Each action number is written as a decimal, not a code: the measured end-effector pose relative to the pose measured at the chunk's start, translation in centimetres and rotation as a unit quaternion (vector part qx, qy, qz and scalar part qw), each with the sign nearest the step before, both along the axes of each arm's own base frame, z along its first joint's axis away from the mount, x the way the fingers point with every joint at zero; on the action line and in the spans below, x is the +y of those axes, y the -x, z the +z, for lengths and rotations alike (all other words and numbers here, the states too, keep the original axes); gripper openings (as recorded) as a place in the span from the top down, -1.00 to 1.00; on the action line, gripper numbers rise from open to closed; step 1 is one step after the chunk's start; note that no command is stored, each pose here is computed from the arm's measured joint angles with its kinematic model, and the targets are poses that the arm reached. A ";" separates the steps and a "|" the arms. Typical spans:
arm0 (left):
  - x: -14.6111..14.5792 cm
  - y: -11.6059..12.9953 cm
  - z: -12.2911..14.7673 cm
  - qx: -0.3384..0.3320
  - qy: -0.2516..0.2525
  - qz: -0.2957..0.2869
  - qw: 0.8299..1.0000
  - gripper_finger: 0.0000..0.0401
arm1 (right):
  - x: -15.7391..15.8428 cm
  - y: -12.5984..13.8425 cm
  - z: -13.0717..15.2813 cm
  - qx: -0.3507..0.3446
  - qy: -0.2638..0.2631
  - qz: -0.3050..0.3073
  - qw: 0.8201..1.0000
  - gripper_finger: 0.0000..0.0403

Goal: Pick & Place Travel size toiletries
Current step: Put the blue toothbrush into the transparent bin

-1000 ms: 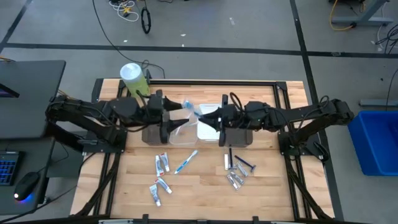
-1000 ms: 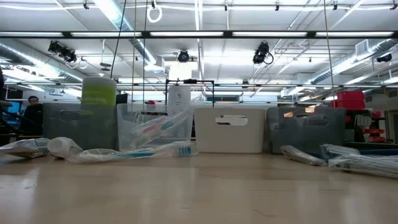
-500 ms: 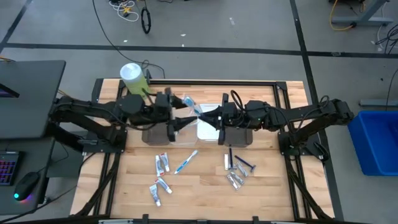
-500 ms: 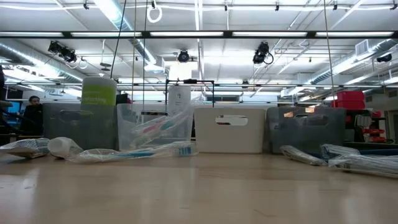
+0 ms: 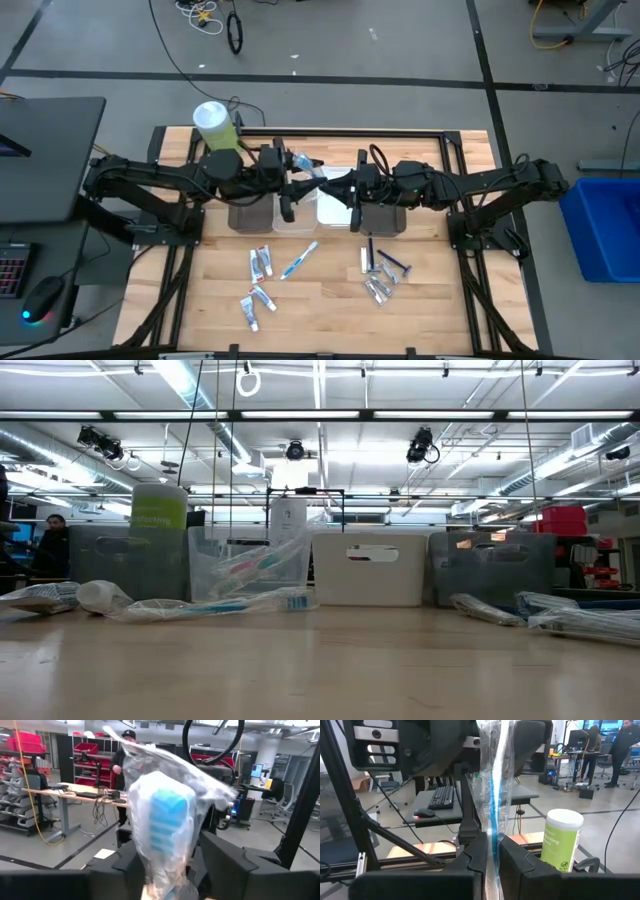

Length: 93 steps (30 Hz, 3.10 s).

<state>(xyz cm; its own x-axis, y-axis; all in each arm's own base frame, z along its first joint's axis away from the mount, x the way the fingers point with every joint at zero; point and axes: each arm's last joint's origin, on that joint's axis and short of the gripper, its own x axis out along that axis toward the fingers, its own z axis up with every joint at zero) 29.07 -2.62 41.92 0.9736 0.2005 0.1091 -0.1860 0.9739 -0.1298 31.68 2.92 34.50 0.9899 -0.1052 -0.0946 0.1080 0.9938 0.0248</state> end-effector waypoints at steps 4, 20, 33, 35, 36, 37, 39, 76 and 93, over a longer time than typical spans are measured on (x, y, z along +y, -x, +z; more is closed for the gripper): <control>0.0 0.0 0.0 0.000 0.000 0.002 1.000 0.36 | 0.0 0.0 0.0 -0.001 0.000 0.002 1.000 0.83; 0.0 0.0 0.0 0.001 -0.004 0.001 1.000 0.91 | 0.0 0.0 0.0 0.003 0.002 0.006 1.000 0.83; 0.0 0.0 0.0 0.002 -0.006 0.002 1.000 0.91 | 0.0 0.0 -0.1 0.003 0.004 0.006 1.000 0.83; 0.0 0.0 0.0 0.002 -0.007 0.004 1.000 0.90 | 0.0 0.0 -0.1 0.003 0.004 0.006 1.000 0.83; 0.0 0.0 0.0 0.002 -0.008 0.004 1.000 0.89 | 0.0 0.0 -0.1 0.003 0.004 0.005 1.000 0.83; 0.0 0.0 0.0 0.003 -0.009 0.006 1.000 0.90 | 0.0 0.0 -0.1 0.003 0.004 0.005 1.000 0.83; 0.0 0.0 0.0 0.004 -0.013 0.012 1.000 0.92 | 0.0 0.0 -0.1 0.003 0.004 0.005 1.000 0.83; 1.5 5.5 1.6 0.054 -0.010 0.100 0.993 0.89 | -0.4 3.0 2.8 -0.035 0.001 -0.012 0.999 0.15; 2.5 6.0 -0.6 0.148 0.041 0.142 0.978 0.93 | -0.4 3.1 2.5 -0.011 0.004 -0.005 1.000 0.60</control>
<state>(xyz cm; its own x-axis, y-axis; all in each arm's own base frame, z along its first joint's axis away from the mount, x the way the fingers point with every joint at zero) 23.11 -0.12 41.37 0.8639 0.4639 -0.1960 -0.4887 0.8662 -0.1043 28.55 2.52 36.95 0.9907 -0.1156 -0.0722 0.1173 0.9929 0.0201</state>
